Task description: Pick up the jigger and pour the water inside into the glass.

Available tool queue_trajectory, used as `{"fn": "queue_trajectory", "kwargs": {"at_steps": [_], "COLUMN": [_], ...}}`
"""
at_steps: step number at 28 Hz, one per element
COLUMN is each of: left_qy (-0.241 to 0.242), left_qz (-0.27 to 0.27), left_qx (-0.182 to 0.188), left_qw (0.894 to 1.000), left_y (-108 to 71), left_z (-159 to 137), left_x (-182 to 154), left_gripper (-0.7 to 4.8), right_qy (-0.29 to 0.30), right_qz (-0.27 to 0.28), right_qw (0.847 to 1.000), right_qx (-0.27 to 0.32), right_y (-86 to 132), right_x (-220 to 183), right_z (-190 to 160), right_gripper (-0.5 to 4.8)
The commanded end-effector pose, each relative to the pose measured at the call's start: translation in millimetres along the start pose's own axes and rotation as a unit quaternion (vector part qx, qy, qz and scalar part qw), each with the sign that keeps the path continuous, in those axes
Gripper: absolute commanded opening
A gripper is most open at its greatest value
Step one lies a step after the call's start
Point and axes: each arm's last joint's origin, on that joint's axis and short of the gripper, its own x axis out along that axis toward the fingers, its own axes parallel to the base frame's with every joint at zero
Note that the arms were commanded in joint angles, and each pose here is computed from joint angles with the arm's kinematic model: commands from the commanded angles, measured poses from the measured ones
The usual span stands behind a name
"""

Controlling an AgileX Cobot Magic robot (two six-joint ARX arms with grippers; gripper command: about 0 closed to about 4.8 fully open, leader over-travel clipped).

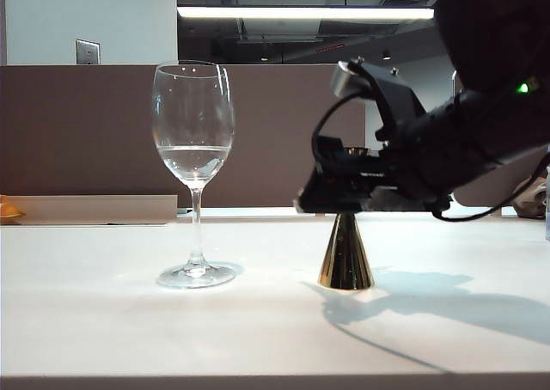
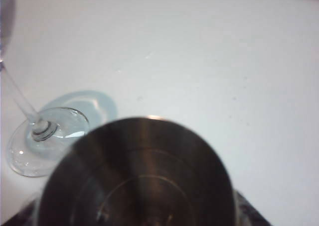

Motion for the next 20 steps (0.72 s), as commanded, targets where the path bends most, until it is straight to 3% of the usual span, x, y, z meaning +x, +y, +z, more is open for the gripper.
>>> {"fn": "queue_trajectory", "kwargs": {"at_steps": [1, 7, 20], "left_qy": [-0.007, -0.007, -0.007], "left_qz": [-0.001, -0.001, -0.001], "left_qx": [0.004, 0.004, 0.003], "left_qw": [1.000, 1.000, 1.000], "left_y": [-0.4, -0.4, -0.4], "left_z": [2.3, 2.3, 2.2], "left_x": [-0.3, -0.3, -0.3], "left_gripper": [-0.05, -0.05, -0.05], "right_qy": [0.022, 0.049, 0.028], "right_qz": [-0.022, -0.040, -0.052], "right_qw": [1.000, 0.998, 0.998], "right_qx": [0.004, 0.005, 0.023], "right_y": [1.9, 4.5, 18.2], "right_x": [-8.3, -29.8, -86.0], "right_z": [-2.9, -13.0, -1.5], "right_gripper": [4.79, 4.79, 4.79]}}
